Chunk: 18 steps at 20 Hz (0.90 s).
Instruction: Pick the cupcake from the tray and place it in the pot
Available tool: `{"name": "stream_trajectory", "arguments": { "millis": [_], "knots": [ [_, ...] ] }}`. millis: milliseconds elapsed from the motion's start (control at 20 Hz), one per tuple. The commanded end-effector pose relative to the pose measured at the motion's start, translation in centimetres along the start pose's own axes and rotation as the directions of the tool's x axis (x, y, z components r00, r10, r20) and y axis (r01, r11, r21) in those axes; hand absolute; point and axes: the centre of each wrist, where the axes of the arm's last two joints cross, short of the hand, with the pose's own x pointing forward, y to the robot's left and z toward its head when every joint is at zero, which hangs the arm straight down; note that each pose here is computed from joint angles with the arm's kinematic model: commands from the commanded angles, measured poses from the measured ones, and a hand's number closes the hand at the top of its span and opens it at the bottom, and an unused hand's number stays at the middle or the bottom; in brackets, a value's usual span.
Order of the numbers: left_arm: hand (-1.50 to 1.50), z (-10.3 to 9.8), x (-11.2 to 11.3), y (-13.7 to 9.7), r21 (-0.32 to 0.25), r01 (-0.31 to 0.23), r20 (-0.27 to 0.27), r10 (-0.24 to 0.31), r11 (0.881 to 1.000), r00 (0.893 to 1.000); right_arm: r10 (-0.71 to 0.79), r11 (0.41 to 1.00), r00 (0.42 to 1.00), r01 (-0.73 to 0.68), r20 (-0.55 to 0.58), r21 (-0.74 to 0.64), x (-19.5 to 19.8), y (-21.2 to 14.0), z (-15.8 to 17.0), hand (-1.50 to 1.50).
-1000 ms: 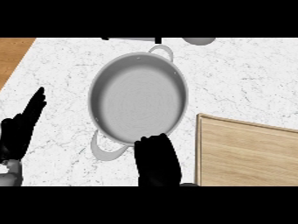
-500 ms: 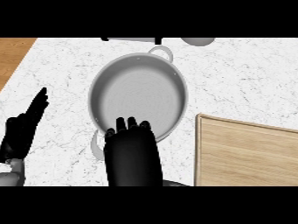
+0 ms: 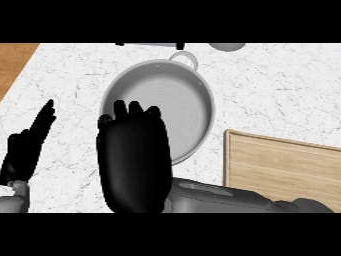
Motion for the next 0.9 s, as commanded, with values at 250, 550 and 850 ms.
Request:
{"name": "stream_trajectory", "arguments": {
  "millis": [250, 550, 850],
  "knots": [
    [0.00, -0.3, -0.2, -0.6, 0.015, -0.009, -0.007, 0.009, 1.000, 1.000, -0.149, 0.987, 0.975, 0.136, -0.162, -0.090, 1.7, -0.4, -5.2, 1.50],
    [0.00, -0.4, -0.7, 0.3, 0.031, -0.026, -0.002, 0.026, 0.999, 1.000, -0.125, 0.990, 0.974, 0.111, -0.191, -0.081, -0.2, 2.2, -9.8, 1.50],
    [0.00, 1.7, -0.5, -0.1, 0.021, 0.004, 0.004, -0.004, 1.000, 1.000, -0.080, 0.997, 0.974, 0.075, -0.212, -0.032, -2.7, 5.1, -12.5, 1.50]
  ]
}}
